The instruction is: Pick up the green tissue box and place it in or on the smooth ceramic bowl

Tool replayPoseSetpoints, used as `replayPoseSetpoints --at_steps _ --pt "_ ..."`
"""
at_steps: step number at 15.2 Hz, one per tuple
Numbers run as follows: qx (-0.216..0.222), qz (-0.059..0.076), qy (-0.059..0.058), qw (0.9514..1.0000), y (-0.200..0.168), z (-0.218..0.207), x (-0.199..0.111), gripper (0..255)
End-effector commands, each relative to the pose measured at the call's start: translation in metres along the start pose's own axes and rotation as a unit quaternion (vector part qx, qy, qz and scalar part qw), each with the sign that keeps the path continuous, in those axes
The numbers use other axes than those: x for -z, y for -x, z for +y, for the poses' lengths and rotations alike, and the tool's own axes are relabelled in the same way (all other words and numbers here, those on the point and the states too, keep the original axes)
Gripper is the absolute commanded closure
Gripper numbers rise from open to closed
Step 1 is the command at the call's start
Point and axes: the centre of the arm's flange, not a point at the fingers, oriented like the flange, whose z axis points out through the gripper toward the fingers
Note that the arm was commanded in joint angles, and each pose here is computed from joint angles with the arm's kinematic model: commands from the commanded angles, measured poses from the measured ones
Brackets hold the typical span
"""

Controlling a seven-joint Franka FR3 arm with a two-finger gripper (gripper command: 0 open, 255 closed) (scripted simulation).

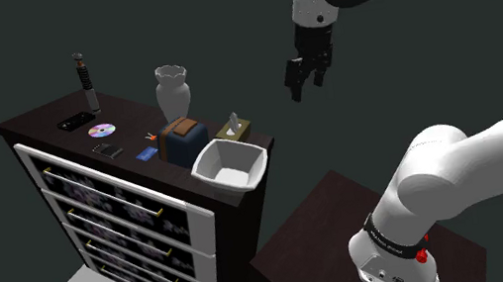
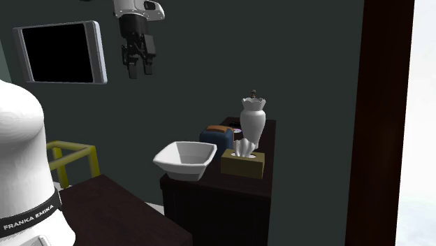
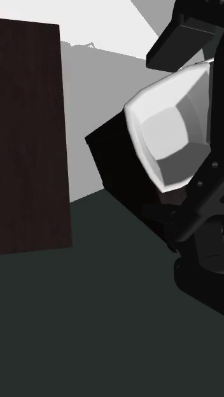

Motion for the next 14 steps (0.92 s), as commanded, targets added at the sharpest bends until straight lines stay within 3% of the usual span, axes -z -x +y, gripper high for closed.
replayPoseSetpoints --at_steps 1,14 --pt "0.000 0.000 0.000 1.0000 0.000 0.000 0.000 0" --pt "-0.020 -0.026 0.035 0.9989 -0.156 0.008 -0.085 0"
